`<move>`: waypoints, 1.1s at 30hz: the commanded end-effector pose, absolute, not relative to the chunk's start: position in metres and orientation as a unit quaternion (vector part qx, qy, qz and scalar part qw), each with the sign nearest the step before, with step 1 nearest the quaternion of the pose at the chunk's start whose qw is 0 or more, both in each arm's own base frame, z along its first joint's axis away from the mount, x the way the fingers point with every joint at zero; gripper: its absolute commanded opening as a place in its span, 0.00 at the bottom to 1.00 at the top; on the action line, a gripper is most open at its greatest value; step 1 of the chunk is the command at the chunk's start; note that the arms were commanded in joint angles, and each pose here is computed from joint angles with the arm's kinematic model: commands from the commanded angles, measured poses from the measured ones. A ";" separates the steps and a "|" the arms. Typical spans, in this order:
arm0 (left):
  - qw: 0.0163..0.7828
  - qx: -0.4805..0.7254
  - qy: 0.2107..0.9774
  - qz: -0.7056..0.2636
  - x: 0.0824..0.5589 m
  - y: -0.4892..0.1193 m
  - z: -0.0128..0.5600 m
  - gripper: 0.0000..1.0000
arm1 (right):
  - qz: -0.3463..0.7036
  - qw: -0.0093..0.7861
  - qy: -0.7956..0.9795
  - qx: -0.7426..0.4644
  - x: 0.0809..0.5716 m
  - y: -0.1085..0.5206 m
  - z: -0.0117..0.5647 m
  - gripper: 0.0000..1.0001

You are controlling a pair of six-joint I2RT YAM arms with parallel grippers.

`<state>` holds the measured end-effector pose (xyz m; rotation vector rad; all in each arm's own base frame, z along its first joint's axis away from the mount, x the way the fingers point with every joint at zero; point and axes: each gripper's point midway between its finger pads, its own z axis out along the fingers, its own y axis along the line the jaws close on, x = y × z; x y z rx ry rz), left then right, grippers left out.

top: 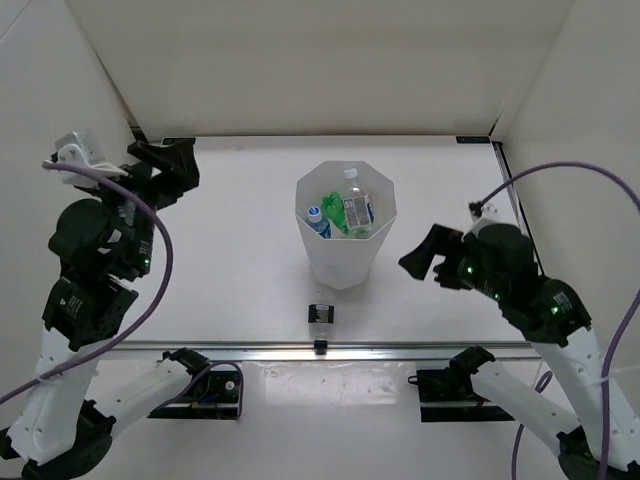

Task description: Put the plastic bottles in the bin

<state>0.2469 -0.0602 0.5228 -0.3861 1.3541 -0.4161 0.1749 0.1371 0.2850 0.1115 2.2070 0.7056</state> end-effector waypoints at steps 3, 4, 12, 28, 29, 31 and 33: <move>0.639 -0.226 0.731 -0.080 0.267 -0.051 0.402 1.00 | 0.340 0.299 0.891 0.032 0.113 0.152 0.220 1.00; 0.628 -0.230 0.739 -0.077 0.265 -0.051 0.392 1.00 | 0.350 0.286 0.892 0.023 0.106 0.157 0.214 1.00; 0.533 -0.201 0.814 -0.115 0.245 -0.076 0.304 1.00 | 0.321 0.240 0.912 -0.086 0.108 0.189 0.165 0.98; 0.452 -0.251 0.851 -0.089 0.204 -0.059 0.211 1.00 | 0.192 0.256 0.925 -0.206 0.124 0.304 0.112 1.00; 0.448 -0.250 0.854 -0.085 0.202 -0.058 0.208 1.00 | 0.187 0.253 0.928 -0.199 0.129 0.308 0.110 1.00; 0.446 -0.251 0.856 -0.077 0.201 -0.055 0.206 1.00 | 0.181 0.247 0.932 -0.195 0.134 0.322 0.107 1.00; 0.441 -0.245 0.860 -0.075 0.199 -0.055 0.205 1.00 | 0.189 0.245 0.931 -0.195 0.137 0.337 0.102 1.00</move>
